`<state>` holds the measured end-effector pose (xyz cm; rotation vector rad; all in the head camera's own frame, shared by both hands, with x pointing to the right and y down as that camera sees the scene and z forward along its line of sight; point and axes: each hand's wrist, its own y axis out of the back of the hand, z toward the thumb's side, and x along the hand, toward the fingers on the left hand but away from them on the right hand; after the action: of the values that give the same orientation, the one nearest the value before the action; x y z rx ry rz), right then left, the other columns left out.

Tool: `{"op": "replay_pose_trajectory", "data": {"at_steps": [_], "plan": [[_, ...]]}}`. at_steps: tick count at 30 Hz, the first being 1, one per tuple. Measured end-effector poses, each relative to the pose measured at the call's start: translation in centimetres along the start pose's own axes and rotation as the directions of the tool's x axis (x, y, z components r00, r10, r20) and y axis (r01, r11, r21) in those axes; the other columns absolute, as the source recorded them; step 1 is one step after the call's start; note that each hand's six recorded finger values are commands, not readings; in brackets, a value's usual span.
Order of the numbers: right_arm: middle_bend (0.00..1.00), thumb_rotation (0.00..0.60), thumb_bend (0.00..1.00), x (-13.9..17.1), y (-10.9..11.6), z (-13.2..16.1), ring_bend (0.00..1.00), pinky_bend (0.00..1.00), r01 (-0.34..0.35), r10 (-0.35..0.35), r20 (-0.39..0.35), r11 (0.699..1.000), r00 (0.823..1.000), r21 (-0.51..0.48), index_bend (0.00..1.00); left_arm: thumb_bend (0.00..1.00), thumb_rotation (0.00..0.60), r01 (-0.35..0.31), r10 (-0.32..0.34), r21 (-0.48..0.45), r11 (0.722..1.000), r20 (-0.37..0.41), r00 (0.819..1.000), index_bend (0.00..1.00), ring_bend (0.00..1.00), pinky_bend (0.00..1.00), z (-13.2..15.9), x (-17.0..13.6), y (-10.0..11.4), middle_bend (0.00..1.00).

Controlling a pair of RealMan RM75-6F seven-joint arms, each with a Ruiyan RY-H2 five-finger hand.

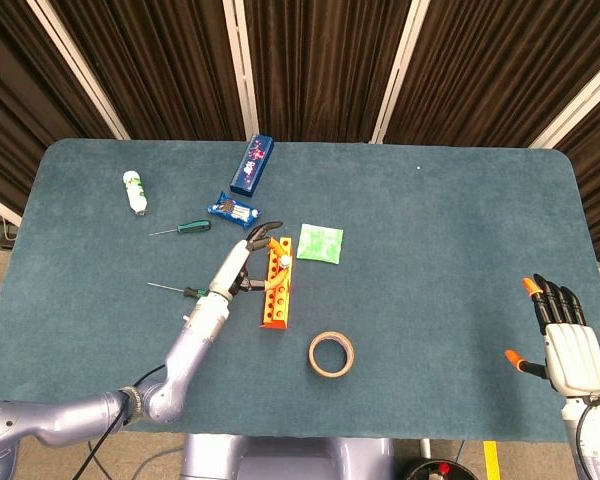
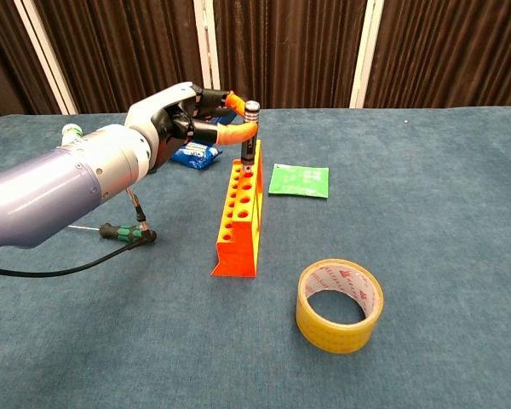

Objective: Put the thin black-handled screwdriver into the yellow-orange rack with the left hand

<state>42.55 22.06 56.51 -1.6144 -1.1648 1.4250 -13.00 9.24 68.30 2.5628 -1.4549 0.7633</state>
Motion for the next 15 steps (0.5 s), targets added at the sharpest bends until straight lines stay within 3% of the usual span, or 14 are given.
{"op": "replay_pose_trajectory", "data": {"at_steps": [15], "plan": [[0.00, 0.600, 0.00, 0.06, 0.02, -0.08, 0.00, 0.00, 0.001, -0.001, 0.002, 1.000, 1.000, -0.002, 0.02, 0.45, 0.600, -0.009, 0.009, 0.022, 1.000, -0.011, 1.000, 0.71, 0.00, 0.06, -0.64, 0.09, 0.22, 0.08]]}}
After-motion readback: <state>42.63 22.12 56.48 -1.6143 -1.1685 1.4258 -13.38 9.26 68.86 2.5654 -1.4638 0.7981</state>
